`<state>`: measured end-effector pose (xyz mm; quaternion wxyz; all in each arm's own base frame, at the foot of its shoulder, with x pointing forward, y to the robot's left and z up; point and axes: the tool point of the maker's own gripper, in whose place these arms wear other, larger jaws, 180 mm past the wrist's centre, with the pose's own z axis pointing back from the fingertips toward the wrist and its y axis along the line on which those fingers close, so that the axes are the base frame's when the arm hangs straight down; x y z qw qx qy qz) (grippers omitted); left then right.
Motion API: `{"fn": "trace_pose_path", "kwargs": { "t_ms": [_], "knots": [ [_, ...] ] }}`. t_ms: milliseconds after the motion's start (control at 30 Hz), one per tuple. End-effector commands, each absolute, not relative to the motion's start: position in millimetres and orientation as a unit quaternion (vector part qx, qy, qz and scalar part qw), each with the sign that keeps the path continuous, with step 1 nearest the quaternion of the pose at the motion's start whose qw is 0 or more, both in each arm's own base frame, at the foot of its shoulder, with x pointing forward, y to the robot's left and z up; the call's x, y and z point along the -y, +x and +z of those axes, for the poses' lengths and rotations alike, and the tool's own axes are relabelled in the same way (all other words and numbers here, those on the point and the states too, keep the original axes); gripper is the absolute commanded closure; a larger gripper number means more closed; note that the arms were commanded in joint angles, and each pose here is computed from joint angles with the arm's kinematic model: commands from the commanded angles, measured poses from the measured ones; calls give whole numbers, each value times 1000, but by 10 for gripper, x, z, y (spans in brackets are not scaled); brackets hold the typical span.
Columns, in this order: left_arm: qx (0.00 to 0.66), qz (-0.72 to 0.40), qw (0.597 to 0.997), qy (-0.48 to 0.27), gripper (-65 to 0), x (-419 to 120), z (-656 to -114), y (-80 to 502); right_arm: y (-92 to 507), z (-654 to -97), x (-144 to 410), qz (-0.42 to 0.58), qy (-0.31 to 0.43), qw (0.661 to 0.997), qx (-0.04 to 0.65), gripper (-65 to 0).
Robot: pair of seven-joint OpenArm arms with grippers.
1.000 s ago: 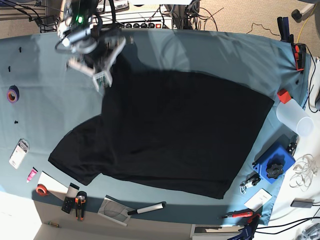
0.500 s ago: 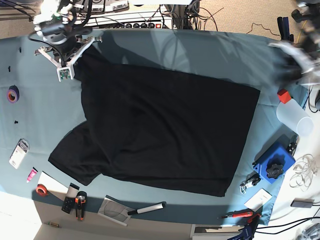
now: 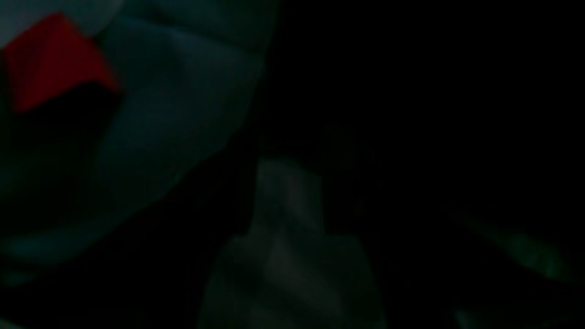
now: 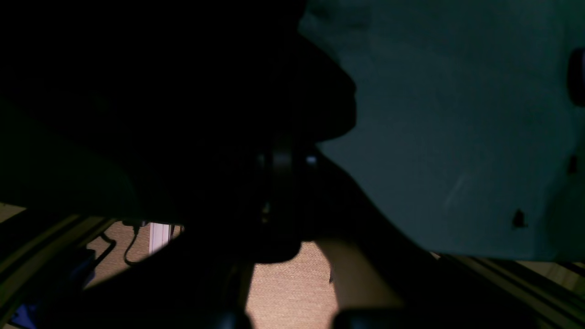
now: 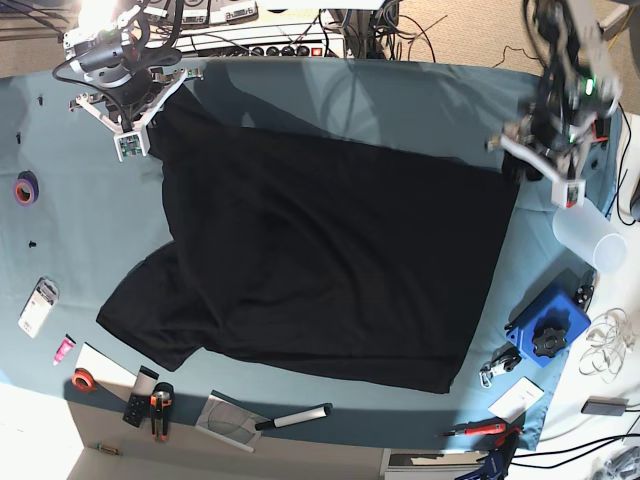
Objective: Layout the t-shirt on the table in an organized manner, then fold the t-shirt properly
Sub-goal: 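Grasp the shirt's shoulder corner with the left gripper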
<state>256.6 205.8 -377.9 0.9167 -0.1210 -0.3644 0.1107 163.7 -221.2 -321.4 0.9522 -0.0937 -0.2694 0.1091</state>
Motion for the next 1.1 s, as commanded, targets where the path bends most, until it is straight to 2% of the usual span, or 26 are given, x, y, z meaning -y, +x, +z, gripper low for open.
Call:
{"fn": "trace_pose_path", "kwargs": {
  "t_ms": [0, 133, 367, 500, 733, 833, 900, 1000, 1067],
  "knots": [
    [380, 122, 907, -133, -239, -2068, -3722, 2660, 1665, -3148, 2226, 114, -101, 948, 280, 0],
    [379, 177, 894, -157, -239, -2167, -3814, 2700, 1666, -3139, 2255, 118, -106, 947, 278, 0],
    [382, 225, 884, -149, -239, -2493, -3847, 2584, 1694, -3096, 2336, 134, -121, 944, 278, 0],
    [378, 198, 881, -205, -239, -2234, -3795, 2620, 1698, -3094, 2333, 134, -120, 943, 279, 0],
    [354, 152, 895, -226, -239, -1859, -3873, 2662, 1703, -3092, 2326, 134, -119, 943, 281, 0],
    [355, 140, 899, -213, -235, -1777, -3914, 2693, 1703, -3092, 2326, 134, -119, 943, 281, 0],
    [355, 150, 900, -205, -171, -1751, -3945, 2705, 1707, -3089, 2324, 134, -118, 943, 282, 0],
    [352, 154, 900, -206, 0, -1716, -3967, 2693, 1756, -3057, 2305, 136, -116, 938, 298, 0],
    [351, 157, 900, -203, 0, -1756, -3970, 2679, 1813, -3017, 2284, 137, -114, 931, 317, 0]
  ]
}}
